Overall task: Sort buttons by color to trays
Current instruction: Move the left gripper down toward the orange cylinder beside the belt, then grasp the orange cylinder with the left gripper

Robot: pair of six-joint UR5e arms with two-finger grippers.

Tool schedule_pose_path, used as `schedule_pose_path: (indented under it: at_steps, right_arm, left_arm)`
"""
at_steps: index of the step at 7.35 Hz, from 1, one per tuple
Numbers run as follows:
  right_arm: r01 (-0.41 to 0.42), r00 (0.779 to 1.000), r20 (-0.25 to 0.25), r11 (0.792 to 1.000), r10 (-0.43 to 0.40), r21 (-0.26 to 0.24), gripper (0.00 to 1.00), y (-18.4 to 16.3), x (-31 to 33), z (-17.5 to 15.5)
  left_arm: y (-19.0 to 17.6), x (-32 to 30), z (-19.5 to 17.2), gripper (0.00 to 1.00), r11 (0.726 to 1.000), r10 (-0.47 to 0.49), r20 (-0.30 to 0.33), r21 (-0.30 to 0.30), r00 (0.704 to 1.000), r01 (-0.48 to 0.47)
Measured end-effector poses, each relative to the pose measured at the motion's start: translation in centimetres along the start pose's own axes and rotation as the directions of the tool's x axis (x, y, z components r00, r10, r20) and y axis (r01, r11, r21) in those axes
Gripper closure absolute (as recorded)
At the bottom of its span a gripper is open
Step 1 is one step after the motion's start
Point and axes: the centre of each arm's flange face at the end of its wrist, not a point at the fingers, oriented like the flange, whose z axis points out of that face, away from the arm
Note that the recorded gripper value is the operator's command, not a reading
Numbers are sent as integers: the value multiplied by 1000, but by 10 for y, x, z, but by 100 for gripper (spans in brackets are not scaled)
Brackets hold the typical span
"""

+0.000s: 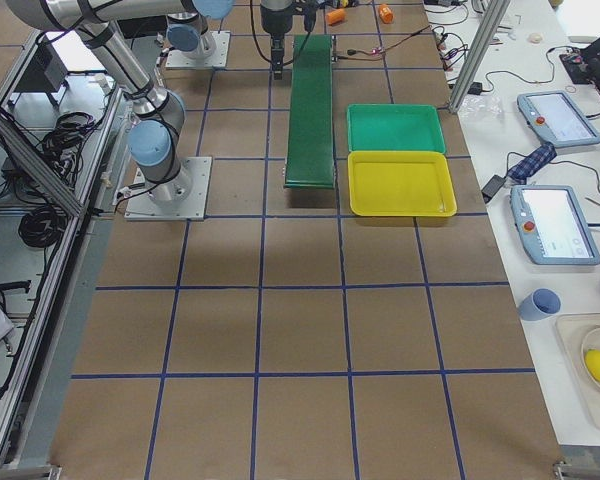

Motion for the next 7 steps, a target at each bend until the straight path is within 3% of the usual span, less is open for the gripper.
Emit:
schedule_pose_path:
  at_steps: [3,5,7]
  right_arm:
    - [0,1000,-1,1000,0,0,0,0,0,0]
    - [0,1000,-1,1000,0,1,0,0,0,0]
    - [0,1000,-1,1000,0,0,0,0,0,0]
  left_arm:
    - [-55,-144,48,0,998,-50,-44,-27,998,49]
    - [-94,-222,110,0,989,-143,-51,-47,988,141]
    - [-118,-256,178,0,976,-215,-52,-54,975,212]
